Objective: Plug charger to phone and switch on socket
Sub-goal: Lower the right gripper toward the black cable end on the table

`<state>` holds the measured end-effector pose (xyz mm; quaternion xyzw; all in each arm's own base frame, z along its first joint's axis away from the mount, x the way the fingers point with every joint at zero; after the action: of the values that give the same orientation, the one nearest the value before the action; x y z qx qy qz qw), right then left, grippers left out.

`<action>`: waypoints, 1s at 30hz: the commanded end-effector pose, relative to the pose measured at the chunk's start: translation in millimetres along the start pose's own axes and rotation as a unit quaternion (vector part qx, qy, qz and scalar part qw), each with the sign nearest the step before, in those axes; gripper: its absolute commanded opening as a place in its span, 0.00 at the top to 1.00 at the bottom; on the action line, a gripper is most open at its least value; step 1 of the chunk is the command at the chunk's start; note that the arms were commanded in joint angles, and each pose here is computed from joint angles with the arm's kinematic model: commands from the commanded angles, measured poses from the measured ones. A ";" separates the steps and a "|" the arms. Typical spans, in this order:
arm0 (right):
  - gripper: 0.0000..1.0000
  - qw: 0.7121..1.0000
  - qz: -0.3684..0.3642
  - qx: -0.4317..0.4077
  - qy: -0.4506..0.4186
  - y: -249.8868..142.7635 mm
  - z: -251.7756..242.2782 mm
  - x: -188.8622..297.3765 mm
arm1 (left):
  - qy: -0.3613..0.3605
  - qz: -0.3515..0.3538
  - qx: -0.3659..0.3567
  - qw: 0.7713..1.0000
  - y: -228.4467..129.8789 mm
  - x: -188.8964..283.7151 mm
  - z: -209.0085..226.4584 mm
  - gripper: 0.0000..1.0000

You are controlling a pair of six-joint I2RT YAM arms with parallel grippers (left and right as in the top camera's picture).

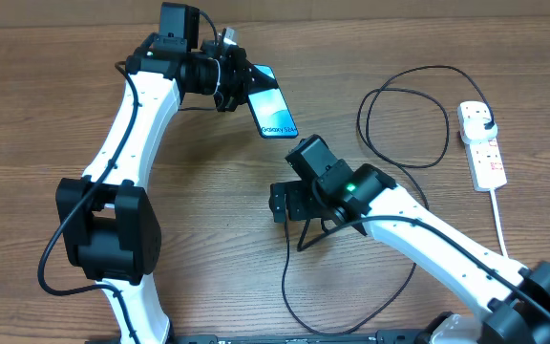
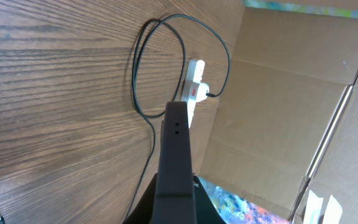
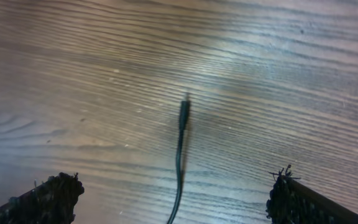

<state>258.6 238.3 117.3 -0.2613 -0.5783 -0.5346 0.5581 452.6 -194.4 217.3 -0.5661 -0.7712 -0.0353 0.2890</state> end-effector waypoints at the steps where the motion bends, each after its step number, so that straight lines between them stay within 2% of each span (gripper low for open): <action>1: 0.01 1.000 -0.012 -0.019 -0.008 12.8 2.3 0.0 | -0.021 -0.008 0.000 1.000 3.5 16.8 -12.1 0.96; 12: 0.01 1.000 0.005 -0.009 -0.011 21.2 21.4 -11.0 | -0.024 -0.041 0.014 0.999 25.0 39.2 -4.0 0.96; 19: 0.01 0.998 0.038 -0.033 -0.040 17.5 15.7 -30.3 | -0.025 -0.050 0.009 0.998 30.7 45.7 -1.7 0.96; 30: 0.01 0.995 0.031 -0.071 -0.065 18.9 8.2 -35.6 | -0.023 -0.085 0.017 0.996 50.7 70.5 10.6 0.96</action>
<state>272.7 257.3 83.0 -0.3573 -0.5633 -0.5215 0.5320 477.5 -124.2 213.3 -0.4981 -0.8137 -0.0246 0.2988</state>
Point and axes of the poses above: each gripper's point midway between its finger pads, its own x axis back along the fingers, its own z axis along the line the jaws close on, y = z × x, the point moved 2 cm from there along x, back along the fingers, and after that the axes turned 12 degrees about x, right-handed, at the moved point
